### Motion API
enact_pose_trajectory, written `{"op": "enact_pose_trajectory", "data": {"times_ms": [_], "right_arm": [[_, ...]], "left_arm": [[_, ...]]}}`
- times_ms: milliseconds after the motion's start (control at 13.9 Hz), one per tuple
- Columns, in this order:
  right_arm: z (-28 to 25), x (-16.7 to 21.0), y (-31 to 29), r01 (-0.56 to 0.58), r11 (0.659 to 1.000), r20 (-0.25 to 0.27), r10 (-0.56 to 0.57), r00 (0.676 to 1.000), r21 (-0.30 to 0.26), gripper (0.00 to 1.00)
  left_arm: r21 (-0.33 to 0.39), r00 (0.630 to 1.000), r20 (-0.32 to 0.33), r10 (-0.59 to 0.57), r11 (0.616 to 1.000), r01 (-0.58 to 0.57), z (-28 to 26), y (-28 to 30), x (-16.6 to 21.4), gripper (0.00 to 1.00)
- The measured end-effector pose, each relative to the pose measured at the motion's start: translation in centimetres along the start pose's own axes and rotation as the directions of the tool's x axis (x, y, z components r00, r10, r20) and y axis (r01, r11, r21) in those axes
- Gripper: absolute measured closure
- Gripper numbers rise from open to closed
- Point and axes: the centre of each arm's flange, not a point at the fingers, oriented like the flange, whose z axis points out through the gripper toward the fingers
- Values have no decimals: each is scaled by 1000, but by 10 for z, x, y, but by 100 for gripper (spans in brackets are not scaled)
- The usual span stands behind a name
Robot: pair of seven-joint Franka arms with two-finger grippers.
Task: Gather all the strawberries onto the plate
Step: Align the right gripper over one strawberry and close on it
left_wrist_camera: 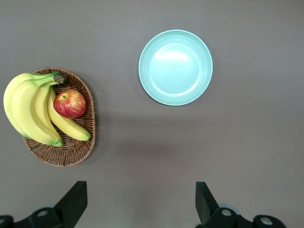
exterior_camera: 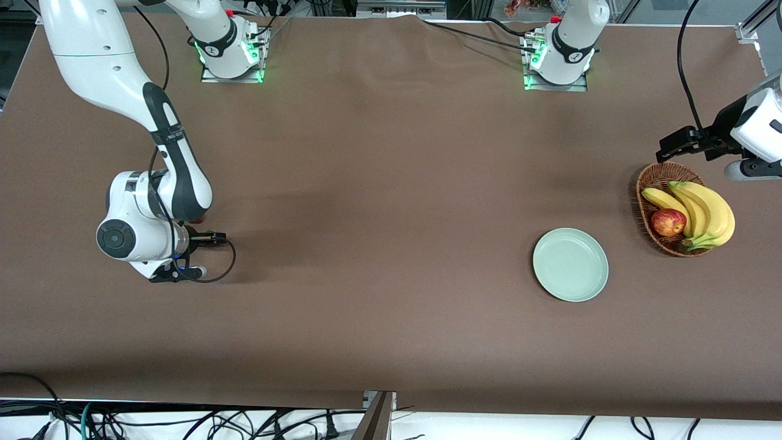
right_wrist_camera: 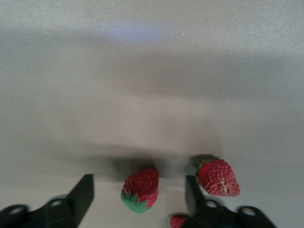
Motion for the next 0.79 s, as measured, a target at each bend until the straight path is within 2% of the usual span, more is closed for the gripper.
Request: {"op": "enact_pose_trajectory", "data": {"times_ms": [144, 360, 792], "right_arm": [[0, 0, 0, 0, 1000, 0, 0, 1000, 0, 47], [-1, 0, 0, -1, 1000, -3, 1, 1000, 1, 74], [-1, 0, 0, -1, 1000, -3, 1, 1000, 2, 73]], "left_arm": [[0, 1000, 0, 0, 1000, 0, 0, 0, 0, 0], [0, 1000, 0, 0, 1000, 0, 0, 0, 0, 0], [0, 1000, 0, 0, 1000, 0, 0, 0, 0, 0]]}}
